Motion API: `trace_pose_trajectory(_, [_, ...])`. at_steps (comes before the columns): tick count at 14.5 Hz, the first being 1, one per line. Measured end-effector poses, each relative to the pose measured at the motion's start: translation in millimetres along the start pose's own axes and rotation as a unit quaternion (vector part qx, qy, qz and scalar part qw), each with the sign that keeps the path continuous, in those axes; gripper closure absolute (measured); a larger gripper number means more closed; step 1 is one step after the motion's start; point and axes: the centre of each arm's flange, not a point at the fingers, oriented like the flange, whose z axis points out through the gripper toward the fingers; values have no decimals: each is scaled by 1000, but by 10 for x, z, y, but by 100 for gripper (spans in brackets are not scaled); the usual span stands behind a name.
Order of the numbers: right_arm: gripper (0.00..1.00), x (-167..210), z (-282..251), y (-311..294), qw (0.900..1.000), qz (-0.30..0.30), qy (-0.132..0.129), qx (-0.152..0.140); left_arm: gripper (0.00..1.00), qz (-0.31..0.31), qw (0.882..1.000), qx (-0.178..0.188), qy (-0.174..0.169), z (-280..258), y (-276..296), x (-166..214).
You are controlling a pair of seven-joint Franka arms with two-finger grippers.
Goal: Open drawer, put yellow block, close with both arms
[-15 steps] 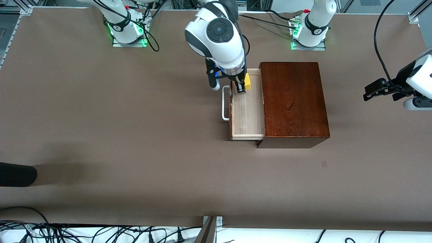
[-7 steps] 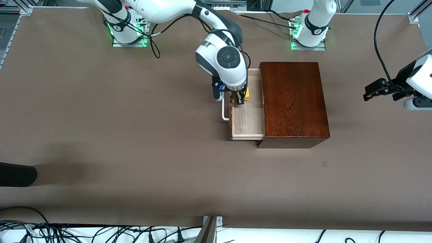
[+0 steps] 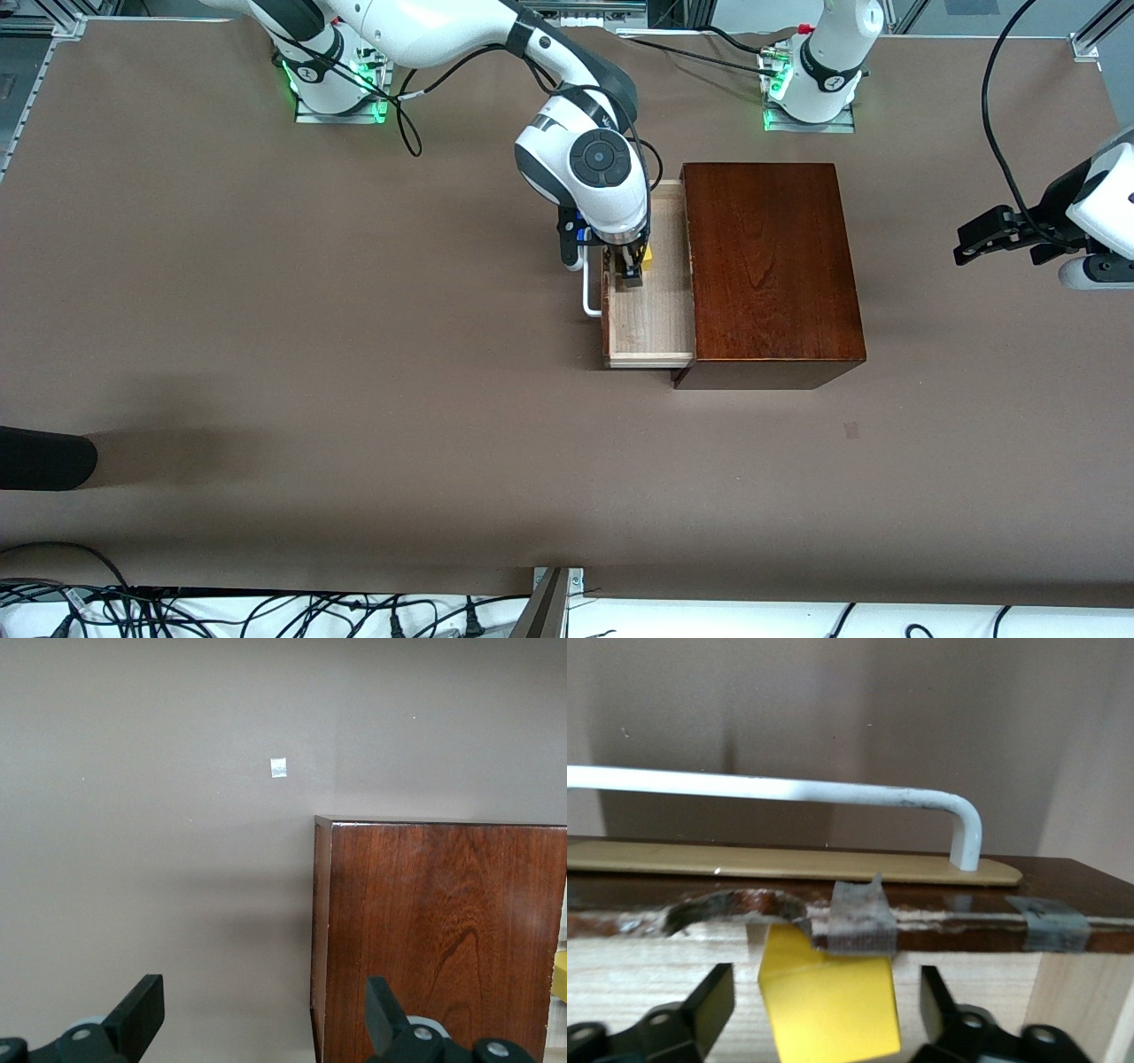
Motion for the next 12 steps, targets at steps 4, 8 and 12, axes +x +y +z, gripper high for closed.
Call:
trace_pose_trajectory(4, [0,5,-671,-90,1000,-1,1,13,0,0,1000,0,0,0,0,0])
trace_pose_trajectory(8, [0,536,-1759,-323,994,-106,21,18,0,0,1000,0,0,-3,0,0])
trace_pose_trajectory(12, [0,1369,-2494,-533,969,-237,65,11,0,0,1000,0,0,-4,0,0])
